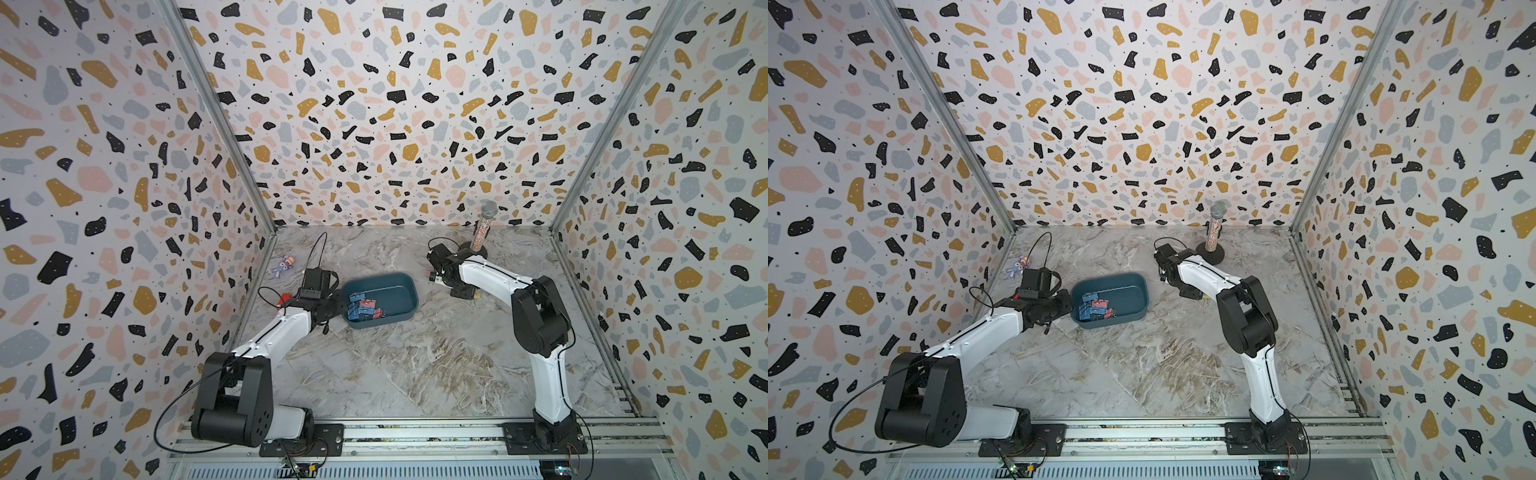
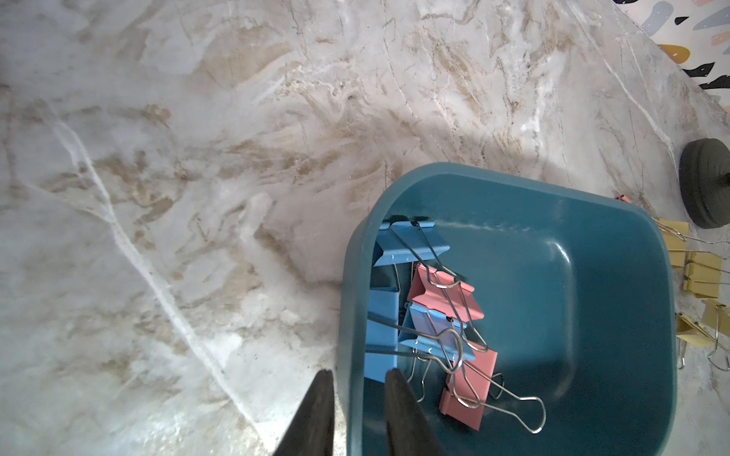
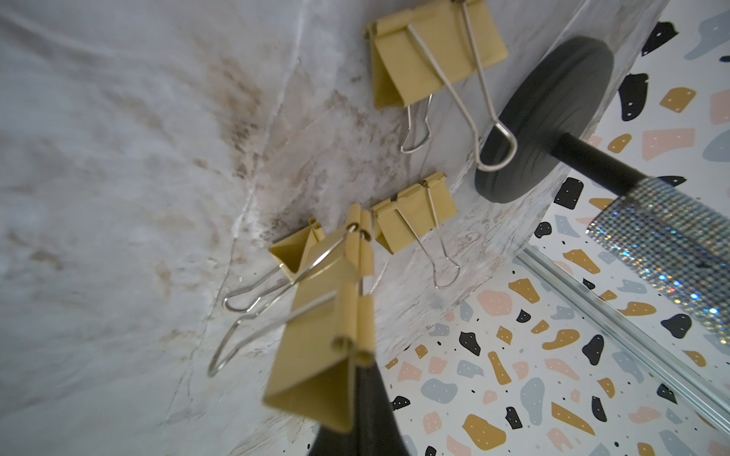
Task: Take out the binder clips from the storage box
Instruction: Place the binder clip at the center of the board.
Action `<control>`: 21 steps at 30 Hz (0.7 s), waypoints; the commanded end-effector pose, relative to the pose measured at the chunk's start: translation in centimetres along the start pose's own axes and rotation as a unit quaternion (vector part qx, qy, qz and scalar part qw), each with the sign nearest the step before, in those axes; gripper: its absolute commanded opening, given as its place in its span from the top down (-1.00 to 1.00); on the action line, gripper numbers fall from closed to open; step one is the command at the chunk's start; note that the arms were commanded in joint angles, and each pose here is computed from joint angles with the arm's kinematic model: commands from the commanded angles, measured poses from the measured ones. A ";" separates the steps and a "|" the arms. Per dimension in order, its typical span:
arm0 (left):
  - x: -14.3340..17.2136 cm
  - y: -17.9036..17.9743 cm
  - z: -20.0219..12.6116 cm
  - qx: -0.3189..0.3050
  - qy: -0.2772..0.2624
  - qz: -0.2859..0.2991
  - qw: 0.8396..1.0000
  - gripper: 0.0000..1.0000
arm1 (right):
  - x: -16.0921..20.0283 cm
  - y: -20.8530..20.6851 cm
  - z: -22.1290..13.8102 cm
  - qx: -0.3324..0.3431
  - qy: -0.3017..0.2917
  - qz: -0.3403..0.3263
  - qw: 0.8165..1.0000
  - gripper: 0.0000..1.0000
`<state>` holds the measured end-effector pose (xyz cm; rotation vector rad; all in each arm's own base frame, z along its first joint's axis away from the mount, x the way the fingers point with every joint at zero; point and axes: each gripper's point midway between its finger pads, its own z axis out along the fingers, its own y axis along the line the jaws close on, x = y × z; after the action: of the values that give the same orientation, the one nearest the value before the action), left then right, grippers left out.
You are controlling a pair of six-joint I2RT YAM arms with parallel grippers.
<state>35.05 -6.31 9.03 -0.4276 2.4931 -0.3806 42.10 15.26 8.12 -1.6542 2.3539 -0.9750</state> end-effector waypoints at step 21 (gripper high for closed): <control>-0.7 -0.3 -0.4 0.009 -0.016 0.005 1.000 0.47 | -0.5 1.1 1.5 -0.012 0.012 -0.005 1.000 1.00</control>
<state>35.06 -6.30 9.03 -0.4272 2.4927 -0.3801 42.16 15.30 5.71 -1.6935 2.3743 -0.9843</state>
